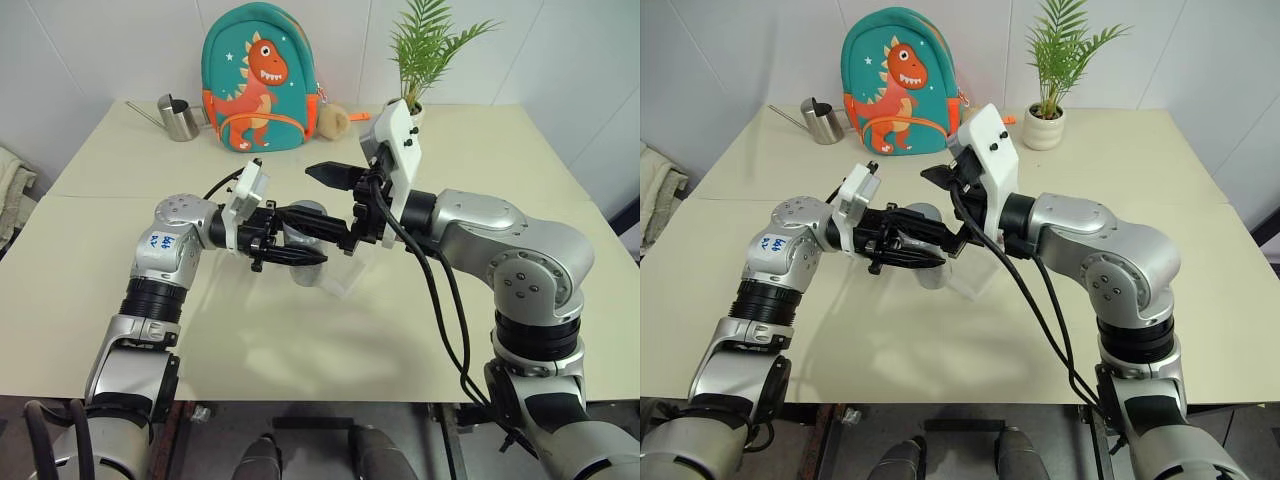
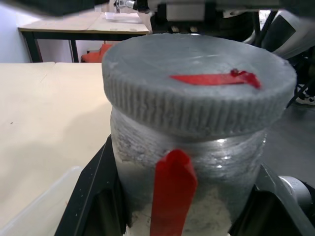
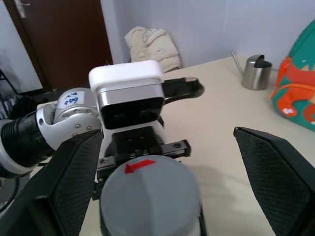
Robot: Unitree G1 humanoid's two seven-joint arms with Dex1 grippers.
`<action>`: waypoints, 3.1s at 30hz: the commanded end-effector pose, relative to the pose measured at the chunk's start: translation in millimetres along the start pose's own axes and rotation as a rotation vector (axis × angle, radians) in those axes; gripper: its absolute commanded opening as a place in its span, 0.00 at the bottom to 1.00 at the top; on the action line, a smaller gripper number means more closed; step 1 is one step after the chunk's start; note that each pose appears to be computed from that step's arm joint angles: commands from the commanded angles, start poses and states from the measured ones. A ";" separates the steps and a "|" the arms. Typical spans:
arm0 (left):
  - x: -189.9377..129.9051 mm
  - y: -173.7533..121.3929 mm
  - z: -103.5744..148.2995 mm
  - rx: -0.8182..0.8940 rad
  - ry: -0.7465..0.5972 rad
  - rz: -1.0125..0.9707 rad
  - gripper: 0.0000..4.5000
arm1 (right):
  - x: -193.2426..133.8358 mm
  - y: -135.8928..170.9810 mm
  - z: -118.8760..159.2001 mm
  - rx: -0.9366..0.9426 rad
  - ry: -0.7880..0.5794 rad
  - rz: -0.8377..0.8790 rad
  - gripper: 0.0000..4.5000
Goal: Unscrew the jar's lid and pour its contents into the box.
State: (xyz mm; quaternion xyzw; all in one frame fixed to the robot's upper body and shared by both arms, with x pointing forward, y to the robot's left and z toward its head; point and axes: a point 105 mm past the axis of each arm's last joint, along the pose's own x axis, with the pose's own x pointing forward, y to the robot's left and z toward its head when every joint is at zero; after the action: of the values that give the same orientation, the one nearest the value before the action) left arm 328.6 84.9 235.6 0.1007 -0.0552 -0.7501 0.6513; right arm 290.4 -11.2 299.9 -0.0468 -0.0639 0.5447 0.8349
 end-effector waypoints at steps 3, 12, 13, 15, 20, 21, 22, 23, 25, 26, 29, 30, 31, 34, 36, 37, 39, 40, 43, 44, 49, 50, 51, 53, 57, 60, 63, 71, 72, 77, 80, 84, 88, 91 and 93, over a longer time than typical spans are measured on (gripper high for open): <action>2.1 1.8 13.9 0.062 0.002 -0.014 0.43 | 3.3 6.1 2.8 -0.002 -0.039 0.014 0.99; 0.9 3.2 13.7 0.064 0.006 -0.004 0.43 | 7.3 5.1 -7.2 0.008 -0.019 0.003 0.99; 0.9 3.3 13.7 0.064 0.006 -0.003 0.43 | 7.3 4.6 -9.0 0.007 -0.014 0.000 0.99; 1.1 3.6 14.0 0.065 0.005 -0.004 0.43 | 6.7 2.6 -11.1 0.002 -0.006 -0.008 0.99; 1.6 3.9 13.7 0.064 0.005 -0.007 0.43 | 5.6 -0.8 -12.3 -0.003 -0.002 -0.024 0.99; 1.7 4.0 13.6 0.063 0.006 -0.007 0.43 | 5.3 -1.0 -12.3 -0.004 -0.002 -0.025 0.99; 1.7 4.2 13.5 0.063 0.006 -0.007 0.43 | 5.1 -1.3 -12.1 -0.004 -0.002 -0.027 0.99; 1.7 4.2 13.5 0.063 0.006 -0.007 0.43 | 4.7 -1.6 -12.0 -0.004 -0.003 -0.031 0.99; 1.8 4.6 13.3 0.062 0.007 -0.005 0.43 | 3.3 -2.5 -12.8 -0.009 0.003 -0.039 0.99; 1.7 4.5 13.3 0.062 0.008 -0.005 0.43 | 2.7 -2.5 -13.0 -0.011 0.005 -0.041 0.99; 1.4 4.8 13.0 0.061 0.009 -0.003 0.43 | -1.0 -3.1 -13.0 -0.018 0.012 -0.050 0.99; 1.2 4.8 13.0 0.061 0.009 -0.002 0.43 | -2.2 -3.0 -12.7 -0.020 0.013 -0.052 0.99; 1.0 5.0 12.8 0.061 0.010 -0.001 0.43 | -3.5 -3.1 -12.5 -0.023 0.015 -0.055 0.99; 0.7 4.9 12.6 0.059 0.010 0.000 0.43 | -6.3 -2.8 -11.8 -0.028 0.020 -0.059 0.99; 0.6 5.1 12.1 0.058 0.011 0.002 0.43 | -8.3 -2.6 -11.3 -0.034 0.026 -0.060 0.99; 0.6 5.0 12.0 0.057 0.011 0.002 0.43 | -9.1 -2.5 -11.2 -0.036 0.028 -0.061 0.99; 0.1 4.5 11.9 0.057 0.012 0.002 0.43 | -10.7 -1.8 -10.8 -0.039 0.031 -0.061 0.99; -0.1 4.7 11.9 0.058 0.013 0.003 0.43 | -11.9 -1.6 -10.0 -0.041 0.032 -0.061 0.99; -0.4 5.5 12.0 0.058 0.013 0.009 0.43 | -14.7 -1.5 -8.7 -0.045 0.036 -0.060 0.99; -0.7 5.5 11.7 0.058 0.015 0.010 0.43 | -15.2 -1.3 -8.6 -0.046 0.037 -0.060 0.99; -1.7 5.7 11.7 0.058 0.018 0.014 0.43 | -18.1 0.2 -5.9 -0.053 0.039 -0.052 0.99; -1.8 5.9 11.7 0.059 0.019 0.015 0.43 | -18.4 0.7 -5.5 -0.054 0.039 -0.049 0.99; -1.8 6.0 11.9 0.059 0.019 0.015 0.43 | -18.5 1.0 -5.4 -0.054 0.040 -0.047 0.99; -1.7 6.5 12.2 0.061 0.019 0.016 0.43 | -18.7 1.5 -5.9 -0.053 0.042 -0.044 0.99; -2.2 7.4 12.6 0.065 0.020 0.020 0.43 | -19.2 1.9 -6.6 -0.053 0.045 -0.041 0.99; -2.8 8.3 12.7 0.067 0.022 0.023 0.43 | -19.7 2.5 -6.6 -0.052 0.045 -0.038 0.99; -3.2 9.1 12.9 0.069 0.024 0.027 0.43 | -20.1 3.8 -6.2 -0.051 0.044 -0.029 0.99; -3.7 9.9 13.6 0.072 0.024 0.029 0.43 | -19.7 5.4 -6.3 -0.062 0.052 -0.019 0.99; -3.8 9.9 13.7 0.072 0.025 0.028 0.43 | -19.7 5.2 -6.1 -0.066 0.053 -0.021 0.99; -3.8 10.0 14.1 0.069 0.023 0.028 0.43 | -19.7 3.2 -6.4 -0.081 0.062 -0.031 0.99; -3.6 9.7 14.0 0.067 0.022 0.027 0.43 | -19.3 1.8 -7.5 -0.088 0.070 -0.035 0.99; -3.5 9.8 13.8 0.066 0.022 0.028 0.43 | -18.4 1.4 -8.2 -0.094 0.076 -0.031 0.99; -3.4 10.1 13.6 0.067 0.023 0.030 0.43 | -17.3 2.4 -8.1 -0.098 0.078 -0.022 0.99; -2.9 10.1 13.6 0.067 0.022 0.031 0.43 | -15.0 4.1 -7.6 -0.101 0.079 -0.010 0.99; -2.8 10.1 13.6 0.068 0.021 0.031 0.43 | -13.8 4.3 -6.8 -0.104 0.077 -0.007 0.99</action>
State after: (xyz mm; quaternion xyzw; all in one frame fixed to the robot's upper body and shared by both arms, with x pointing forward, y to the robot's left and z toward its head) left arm 336.9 86.8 236.8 0.1129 -0.0529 -0.7381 0.6630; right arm 286.3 -24.1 279.7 -0.1036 -0.0305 0.5307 0.8407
